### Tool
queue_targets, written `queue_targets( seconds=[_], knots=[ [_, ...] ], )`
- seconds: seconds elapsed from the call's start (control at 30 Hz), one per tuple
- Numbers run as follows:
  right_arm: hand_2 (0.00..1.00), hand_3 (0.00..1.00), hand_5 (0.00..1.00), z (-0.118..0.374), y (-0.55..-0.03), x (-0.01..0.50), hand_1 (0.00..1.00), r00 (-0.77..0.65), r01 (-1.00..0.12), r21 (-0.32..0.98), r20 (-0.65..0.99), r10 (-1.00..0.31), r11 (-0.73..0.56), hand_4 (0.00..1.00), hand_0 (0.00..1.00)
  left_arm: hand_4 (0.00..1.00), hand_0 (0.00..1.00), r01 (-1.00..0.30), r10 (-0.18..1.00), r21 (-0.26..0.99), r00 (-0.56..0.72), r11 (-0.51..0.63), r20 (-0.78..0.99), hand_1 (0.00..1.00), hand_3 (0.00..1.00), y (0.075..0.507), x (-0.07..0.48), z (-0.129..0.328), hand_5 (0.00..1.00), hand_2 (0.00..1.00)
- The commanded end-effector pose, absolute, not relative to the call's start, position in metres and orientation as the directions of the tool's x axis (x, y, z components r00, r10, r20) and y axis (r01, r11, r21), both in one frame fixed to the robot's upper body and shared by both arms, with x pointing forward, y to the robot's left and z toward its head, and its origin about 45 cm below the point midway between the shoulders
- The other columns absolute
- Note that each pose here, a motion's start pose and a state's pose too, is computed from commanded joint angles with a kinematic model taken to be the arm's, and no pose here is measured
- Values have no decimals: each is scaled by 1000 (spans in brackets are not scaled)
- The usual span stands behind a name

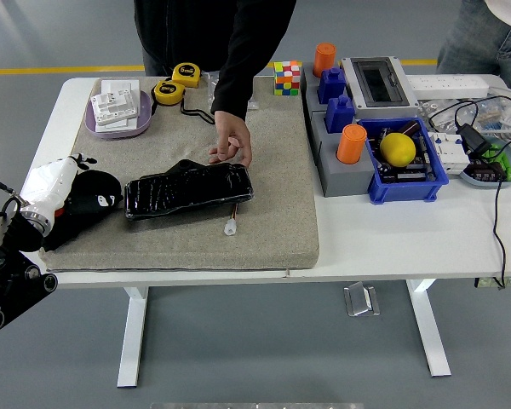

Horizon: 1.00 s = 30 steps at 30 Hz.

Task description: Pick the rag up,wipe the panel,place it on the desk

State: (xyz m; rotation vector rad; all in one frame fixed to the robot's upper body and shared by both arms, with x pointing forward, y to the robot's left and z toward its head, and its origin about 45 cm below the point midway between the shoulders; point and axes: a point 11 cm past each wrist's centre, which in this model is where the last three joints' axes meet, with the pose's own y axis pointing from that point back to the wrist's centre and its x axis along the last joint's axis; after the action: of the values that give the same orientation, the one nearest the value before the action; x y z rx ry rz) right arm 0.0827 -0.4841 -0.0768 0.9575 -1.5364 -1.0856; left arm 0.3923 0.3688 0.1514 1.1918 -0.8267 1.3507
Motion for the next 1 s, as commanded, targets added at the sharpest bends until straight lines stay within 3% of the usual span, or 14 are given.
queue_targets(
  seconds=[0.1,0.13,0.3,0.33,0.5,0.53,1.0],
  knots=[
    [699,594,541,-77,-484,83,563,-203,-59,956,272,-941,289,998,754,998,493,-976,275,155,108,-155,955,675,804,369,392,152,619,775],
    [699,594,540,-77,-484,82,563,-203,-59,956,272,-941,288,998,754,998,493,-976,275,155,108,-154,955,680,810,370,392,153,674,782],
    [699,594,540,-77,-484,82,563,-202,-57,956,271,-941,287,998,754,998,493,-977,280,148,100,-155,955,680,810,371,393,157,674,782],
    [699,594,540,-77,-484,82,563,-202,-57,956,271,-941,287,998,754,998,494,-977,281,146,98,-154,955,682,810,371,393,158,714,780],
    [699,594,540,-77,-484,83,563,-200,-58,956,271,-942,287,998,754,998,494,-981,292,123,74,-151,953,682,810,372,394,169,714,780],
    [699,595,540,-77,-484,83,563,-202,-59,956,270,-941,287,998,754,998,494,-981,297,116,66,-153,953,678,805,373,394,173,768,775],
    [699,595,539,-77,-486,79,563,-212,-52,956,272,-939,289,998,755,998,490,-977,360,-33,-109,-211,927,677,797,394,381,239,796,771]
  ],
)
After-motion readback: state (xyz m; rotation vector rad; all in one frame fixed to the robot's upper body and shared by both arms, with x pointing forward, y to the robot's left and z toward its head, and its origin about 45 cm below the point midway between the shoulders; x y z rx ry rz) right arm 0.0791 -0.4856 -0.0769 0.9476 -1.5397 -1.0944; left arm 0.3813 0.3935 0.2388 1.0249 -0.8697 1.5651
